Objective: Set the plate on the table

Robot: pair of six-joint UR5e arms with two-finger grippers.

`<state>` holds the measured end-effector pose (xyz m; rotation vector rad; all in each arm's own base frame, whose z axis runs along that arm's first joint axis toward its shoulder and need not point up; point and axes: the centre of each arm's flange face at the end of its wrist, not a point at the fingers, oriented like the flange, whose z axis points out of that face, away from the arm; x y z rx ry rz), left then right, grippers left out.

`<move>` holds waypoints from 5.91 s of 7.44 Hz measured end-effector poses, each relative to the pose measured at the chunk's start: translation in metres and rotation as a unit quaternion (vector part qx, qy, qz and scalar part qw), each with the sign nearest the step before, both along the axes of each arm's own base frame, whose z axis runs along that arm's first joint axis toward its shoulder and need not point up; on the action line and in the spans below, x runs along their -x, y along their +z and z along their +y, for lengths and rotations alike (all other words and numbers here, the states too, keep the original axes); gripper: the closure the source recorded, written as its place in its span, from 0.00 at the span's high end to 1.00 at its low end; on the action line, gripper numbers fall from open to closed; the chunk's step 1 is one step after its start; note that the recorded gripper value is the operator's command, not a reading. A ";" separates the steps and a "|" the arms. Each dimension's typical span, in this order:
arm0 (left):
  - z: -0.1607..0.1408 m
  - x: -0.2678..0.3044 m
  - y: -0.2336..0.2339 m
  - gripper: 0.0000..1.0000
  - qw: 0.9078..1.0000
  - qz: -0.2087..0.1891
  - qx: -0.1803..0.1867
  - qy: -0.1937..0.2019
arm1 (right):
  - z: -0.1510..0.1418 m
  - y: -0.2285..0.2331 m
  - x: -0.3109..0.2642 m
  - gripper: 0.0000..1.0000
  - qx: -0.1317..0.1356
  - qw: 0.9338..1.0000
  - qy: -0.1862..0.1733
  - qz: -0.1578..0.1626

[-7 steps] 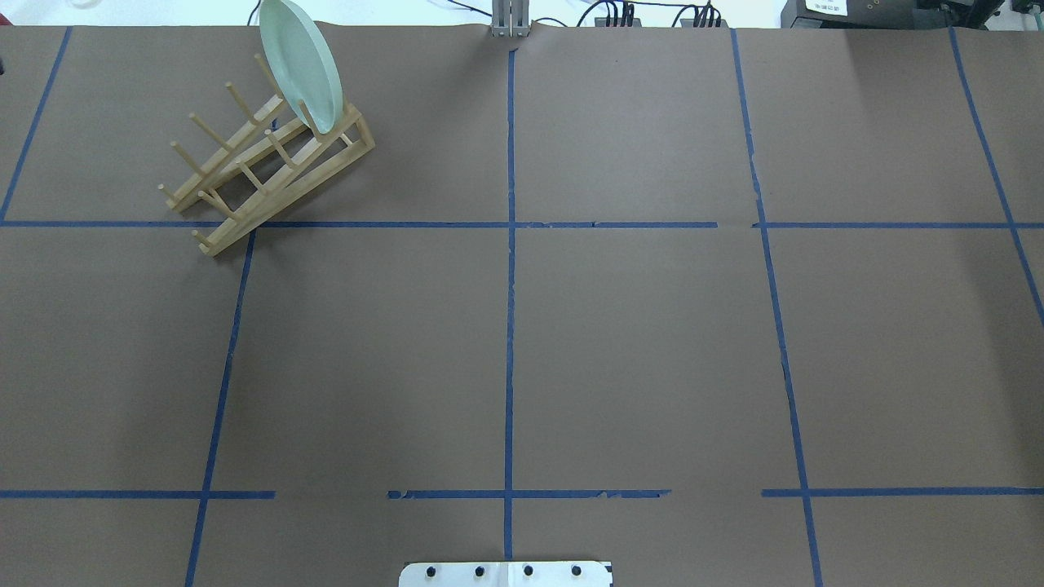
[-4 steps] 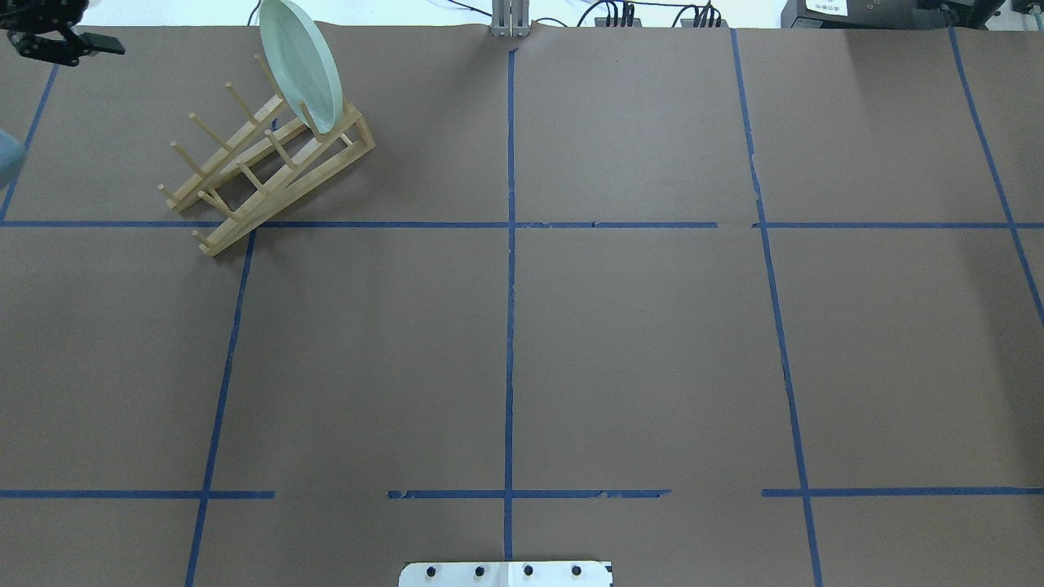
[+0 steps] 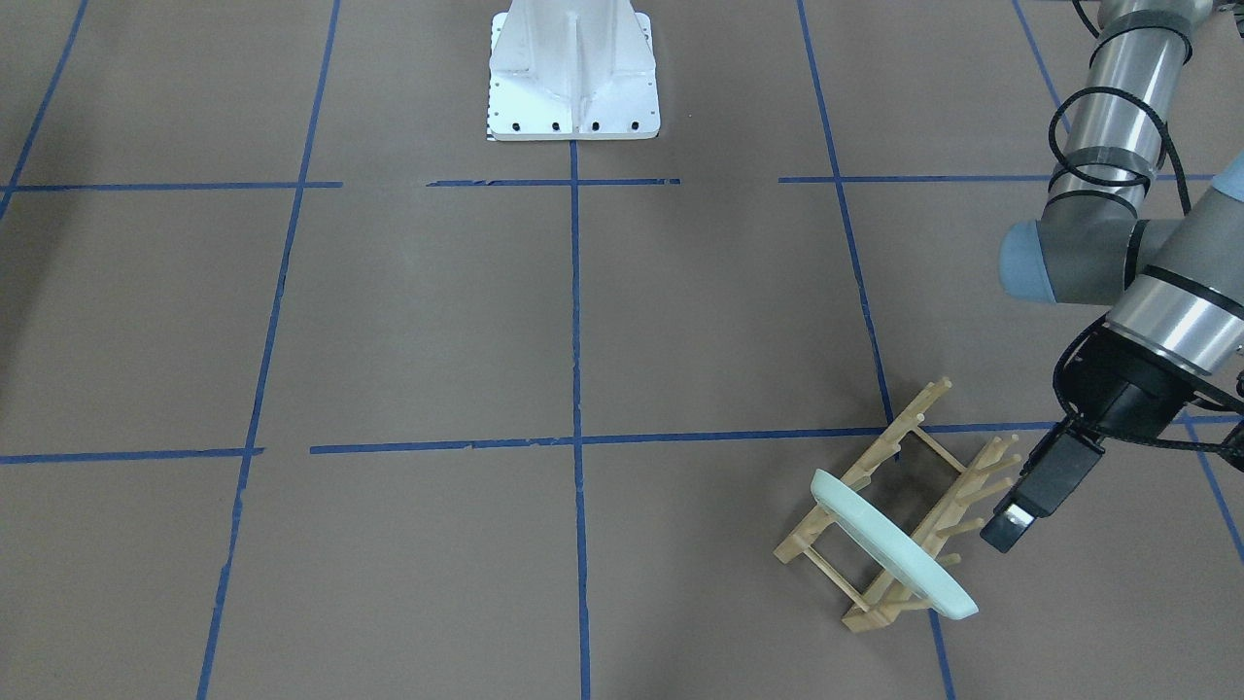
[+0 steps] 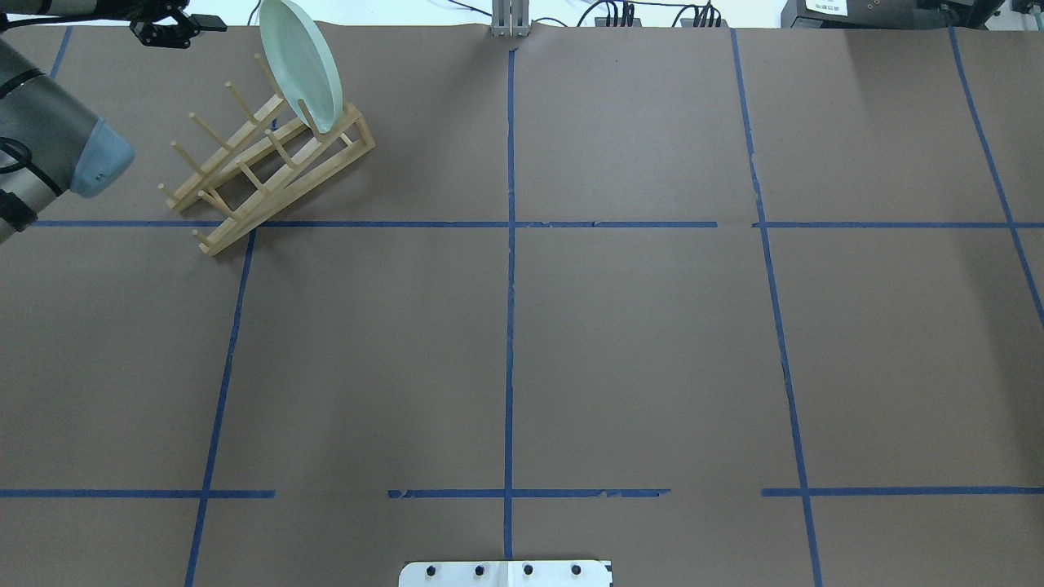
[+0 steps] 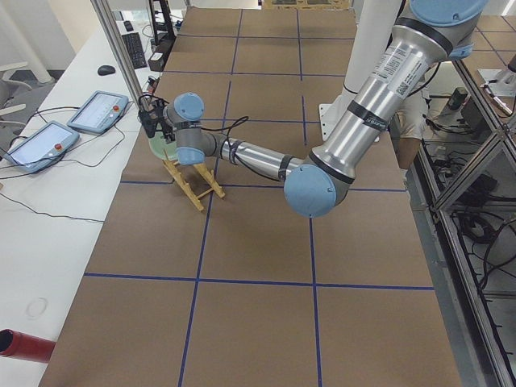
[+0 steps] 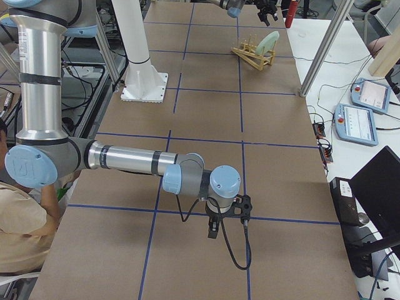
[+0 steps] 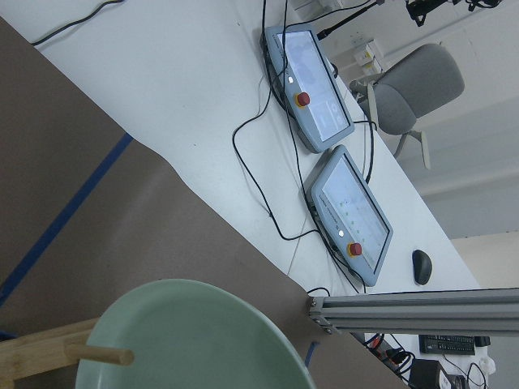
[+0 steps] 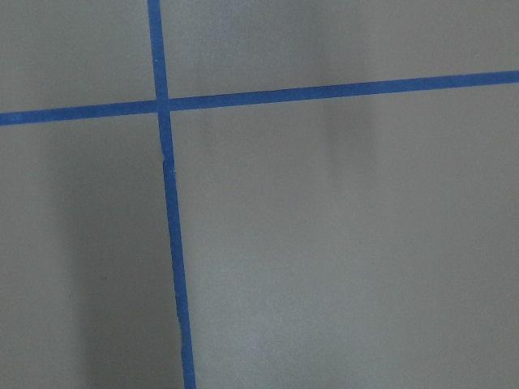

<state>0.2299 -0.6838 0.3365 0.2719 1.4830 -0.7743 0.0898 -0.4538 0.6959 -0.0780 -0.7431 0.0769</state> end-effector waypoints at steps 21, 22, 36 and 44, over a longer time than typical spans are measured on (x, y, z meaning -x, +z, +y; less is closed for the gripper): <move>0.168 -0.241 -0.216 0.00 0.946 -0.262 0.147 0.121 | 0.000 0.000 0.000 1.00 0.000 1.000 0.000 0.000; 0.165 -0.273 -0.212 0.00 0.919 -0.329 0.162 0.148 | 0.000 0.000 0.000 1.00 0.000 1.000 0.000 0.000; 0.053 0.018 -0.048 1.00 0.871 -0.428 -0.019 0.242 | 0.000 0.000 0.000 1.00 0.000 1.000 0.000 0.000; 0.252 0.315 0.335 1.00 0.863 -0.363 -0.068 0.344 | 0.000 0.000 0.000 1.00 0.000 1.000 0.000 0.000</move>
